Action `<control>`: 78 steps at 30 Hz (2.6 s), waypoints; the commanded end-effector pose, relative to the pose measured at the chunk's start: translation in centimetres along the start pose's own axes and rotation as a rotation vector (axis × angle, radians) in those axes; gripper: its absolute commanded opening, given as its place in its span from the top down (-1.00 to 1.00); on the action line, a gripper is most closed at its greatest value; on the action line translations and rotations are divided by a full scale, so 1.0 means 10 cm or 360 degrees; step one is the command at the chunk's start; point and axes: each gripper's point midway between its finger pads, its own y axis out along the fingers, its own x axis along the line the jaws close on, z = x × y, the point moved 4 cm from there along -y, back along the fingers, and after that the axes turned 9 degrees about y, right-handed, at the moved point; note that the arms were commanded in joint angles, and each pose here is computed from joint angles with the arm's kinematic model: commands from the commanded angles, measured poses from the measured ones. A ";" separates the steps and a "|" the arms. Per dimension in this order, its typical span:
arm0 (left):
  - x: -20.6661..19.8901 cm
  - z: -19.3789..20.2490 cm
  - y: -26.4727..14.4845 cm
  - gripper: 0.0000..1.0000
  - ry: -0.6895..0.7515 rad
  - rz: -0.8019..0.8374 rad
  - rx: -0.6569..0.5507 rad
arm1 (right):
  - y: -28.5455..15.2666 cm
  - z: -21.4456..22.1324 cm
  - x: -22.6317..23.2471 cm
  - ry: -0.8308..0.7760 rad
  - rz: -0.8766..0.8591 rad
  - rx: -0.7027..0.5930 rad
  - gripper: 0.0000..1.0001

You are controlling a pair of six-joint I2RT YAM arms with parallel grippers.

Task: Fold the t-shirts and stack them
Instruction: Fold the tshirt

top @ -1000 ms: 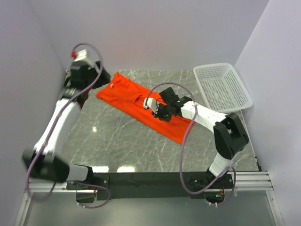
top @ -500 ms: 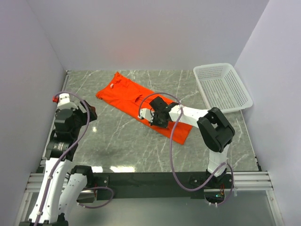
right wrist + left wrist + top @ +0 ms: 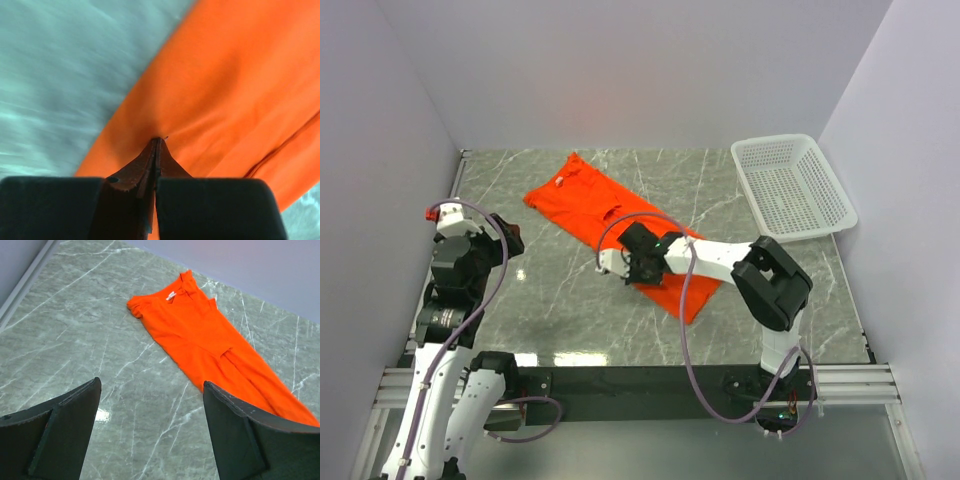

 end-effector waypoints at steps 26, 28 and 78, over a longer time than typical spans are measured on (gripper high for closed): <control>-0.01 -0.05 0.03 -0.76 -0.0004 0.0001 -0.0045 | -0.69 -1.48 0.58 -0.0014 -0.0386 -0.0351 0.65; -0.07 -0.02 0.06 -0.77 -0.0022 0.0055 -0.0028 | -0.85 -1.27 0.45 0.0003 -0.0454 -0.0390 0.60; -1.41 2.67 -1.75 -0.31 0.1654 0.0718 0.1481 | -1.45 0.79 0.56 -0.0309 -0.0703 -0.0891 -0.21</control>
